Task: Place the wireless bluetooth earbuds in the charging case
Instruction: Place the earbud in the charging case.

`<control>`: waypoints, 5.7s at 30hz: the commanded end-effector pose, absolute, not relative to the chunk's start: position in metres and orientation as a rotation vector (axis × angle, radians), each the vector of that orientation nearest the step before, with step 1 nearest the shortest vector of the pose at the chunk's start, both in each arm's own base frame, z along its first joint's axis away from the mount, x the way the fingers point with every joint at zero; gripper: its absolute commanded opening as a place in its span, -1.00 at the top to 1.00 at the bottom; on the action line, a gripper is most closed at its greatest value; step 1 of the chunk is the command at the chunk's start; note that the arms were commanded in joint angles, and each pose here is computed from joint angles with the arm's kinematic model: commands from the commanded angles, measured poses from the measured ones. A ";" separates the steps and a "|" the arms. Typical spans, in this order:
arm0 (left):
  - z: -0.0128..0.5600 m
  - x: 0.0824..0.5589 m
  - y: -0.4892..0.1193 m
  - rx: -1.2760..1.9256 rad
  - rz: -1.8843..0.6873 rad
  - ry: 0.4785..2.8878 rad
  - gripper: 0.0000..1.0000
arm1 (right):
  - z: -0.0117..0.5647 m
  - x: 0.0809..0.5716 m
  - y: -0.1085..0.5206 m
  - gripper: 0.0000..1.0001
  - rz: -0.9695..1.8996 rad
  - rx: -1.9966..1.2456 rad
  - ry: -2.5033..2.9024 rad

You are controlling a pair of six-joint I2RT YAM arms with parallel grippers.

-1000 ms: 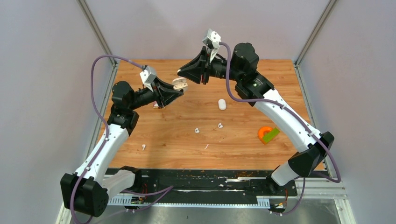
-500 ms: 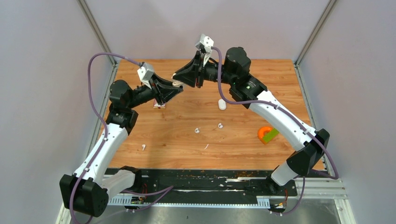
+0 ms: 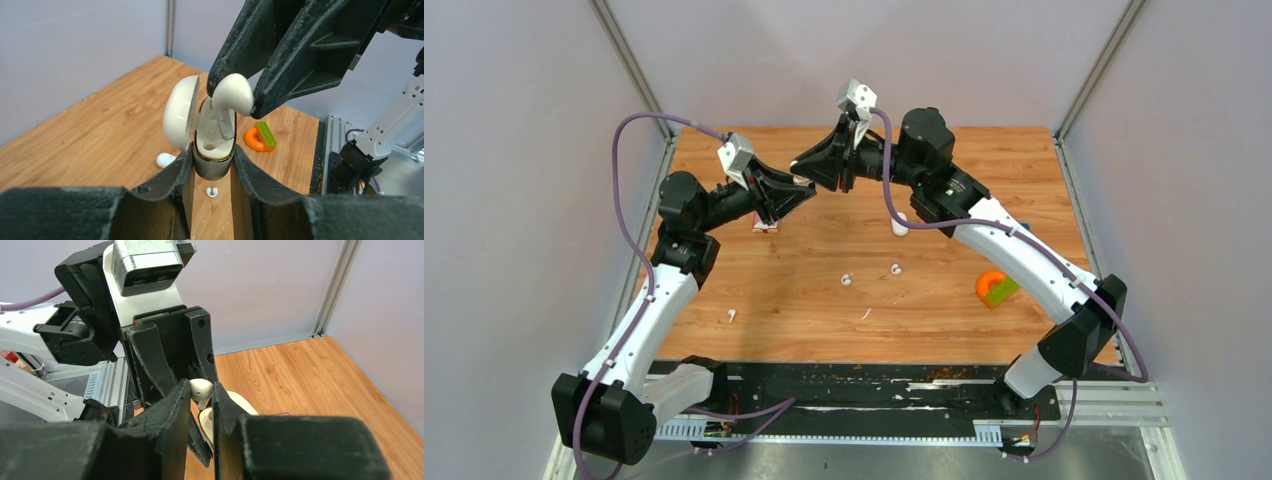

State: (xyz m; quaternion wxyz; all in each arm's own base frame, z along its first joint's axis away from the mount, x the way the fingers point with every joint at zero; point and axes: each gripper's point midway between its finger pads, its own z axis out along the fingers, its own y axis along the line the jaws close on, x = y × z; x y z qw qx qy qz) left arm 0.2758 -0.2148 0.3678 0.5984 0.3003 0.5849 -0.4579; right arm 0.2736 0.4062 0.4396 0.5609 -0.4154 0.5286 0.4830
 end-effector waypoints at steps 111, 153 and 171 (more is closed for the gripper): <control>0.395 0.280 -0.205 0.658 -1.009 1.275 1.00 | 0.418 0.281 0.412 0.44 0.989 -0.993 1.214; 0.359 0.305 -0.194 0.588 -0.892 1.362 1.00 | 0.430 0.294 0.409 0.26 0.791 -0.962 1.458; 0.361 0.301 -0.193 0.592 -0.894 1.352 1.00 | 0.413 0.309 0.408 0.31 0.689 -0.948 1.512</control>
